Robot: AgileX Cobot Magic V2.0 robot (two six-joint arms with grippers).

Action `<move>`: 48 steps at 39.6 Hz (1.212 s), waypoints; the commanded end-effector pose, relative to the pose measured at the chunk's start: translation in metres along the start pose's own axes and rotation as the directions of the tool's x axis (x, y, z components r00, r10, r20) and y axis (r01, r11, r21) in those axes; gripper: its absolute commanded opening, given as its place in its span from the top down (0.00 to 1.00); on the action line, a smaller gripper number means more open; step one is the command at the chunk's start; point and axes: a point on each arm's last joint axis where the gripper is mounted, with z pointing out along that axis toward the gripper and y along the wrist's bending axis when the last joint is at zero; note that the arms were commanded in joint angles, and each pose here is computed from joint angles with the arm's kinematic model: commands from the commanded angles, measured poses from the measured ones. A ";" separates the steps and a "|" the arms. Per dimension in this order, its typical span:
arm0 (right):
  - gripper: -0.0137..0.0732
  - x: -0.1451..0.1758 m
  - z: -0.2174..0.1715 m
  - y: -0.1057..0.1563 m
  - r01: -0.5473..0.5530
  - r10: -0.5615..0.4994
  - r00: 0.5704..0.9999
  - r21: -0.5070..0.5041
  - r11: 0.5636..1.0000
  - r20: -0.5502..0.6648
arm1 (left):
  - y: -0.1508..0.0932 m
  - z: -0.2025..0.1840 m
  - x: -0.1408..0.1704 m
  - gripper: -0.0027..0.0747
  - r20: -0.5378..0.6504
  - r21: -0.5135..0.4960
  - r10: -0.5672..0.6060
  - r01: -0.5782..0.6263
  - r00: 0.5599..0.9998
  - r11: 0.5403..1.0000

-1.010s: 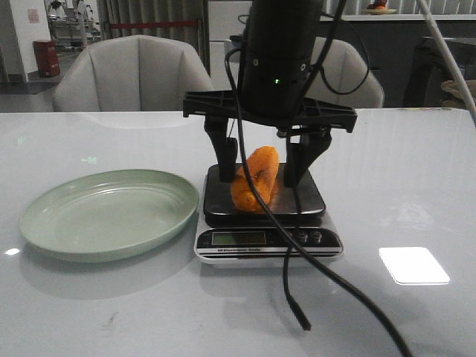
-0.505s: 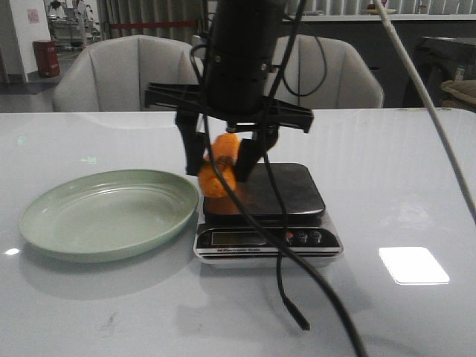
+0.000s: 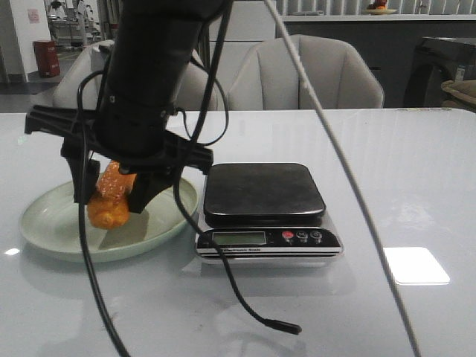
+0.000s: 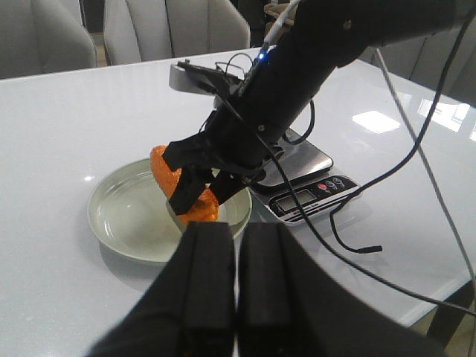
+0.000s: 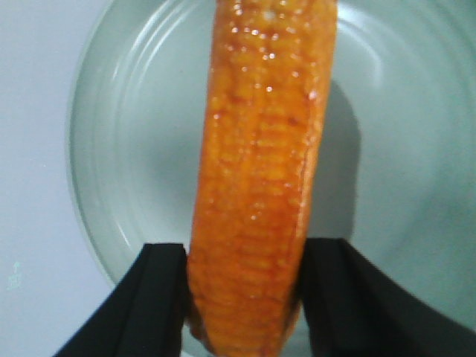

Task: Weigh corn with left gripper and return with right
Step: 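Carry the corn with the right gripper onto the green plate and release, then lift the right gripper up away from the plate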

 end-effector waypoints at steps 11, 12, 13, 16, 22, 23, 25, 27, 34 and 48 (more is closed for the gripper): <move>0.15 -0.019 -0.030 0.021 0.000 0.012 0.995 -0.116 0.993 0.103 | -0.002 -0.004 -0.013 0.80 0.099 0.017 -0.002 0.000 0.995 1.000; 0.15 -0.021 -0.033 0.022 0.001 0.011 0.994 -0.115 0.993 0.105 | -0.002 -0.004 -0.013 0.80 0.099 0.017 -0.002 0.000 0.995 1.000; 0.15 -0.023 -0.038 0.022 0.003 0.009 0.994 -0.114 0.993 0.111 | -0.002 -0.004 -0.013 0.80 0.099 0.017 -0.002 0.000 0.995 1.000; 0.15 -0.031 -0.053 0.021 0.017 -0.003 0.992 -0.109 0.994 0.129 | -0.002 -0.004 -0.013 0.80 0.099 0.017 -0.002 0.000 0.995 1.000; 0.15 -0.046 -0.092 0.012 0.091 -0.077 0.985 -0.085 0.992 0.157 | -0.002 -0.004 -0.013 0.80 0.099 0.017 -0.002 0.000 0.995 1.000; 0.15 -0.049 -0.100 0.010 0.109 -0.094 0.982 -0.082 0.991 0.164 | -0.002 -0.004 -0.013 0.80 0.099 0.017 -0.002 0.000 0.995 1.000; 0.15 -0.053 -0.113 0.005 0.156 -0.143 0.975 -0.063 0.986 0.169 | -0.002 -0.004 -0.013 0.80 0.099 0.017 -0.002 0.000 0.995 1.000; 0.15 -0.057 -0.127 -0.002 0.190 -0.181 0.969 -0.043 0.981 0.170 | -0.002 -0.004 -0.013 0.80 0.099 0.017 -0.002 0.000 0.995 1.000; 0.15 -0.065 -0.164 -0.033 0.309 -0.311 0.942 0.040 0.950 0.129 | -0.002 -0.004 -0.013 0.80 0.099 0.017 -0.002 0.000 0.995 1.000; 0.16 -0.032 -0.209 -0.086 0.415 -0.431 0.879 0.117 0.902 0.205 | -0.002 -0.004 -0.013 0.80 0.099 0.017 -0.002 0.000 0.995 1.000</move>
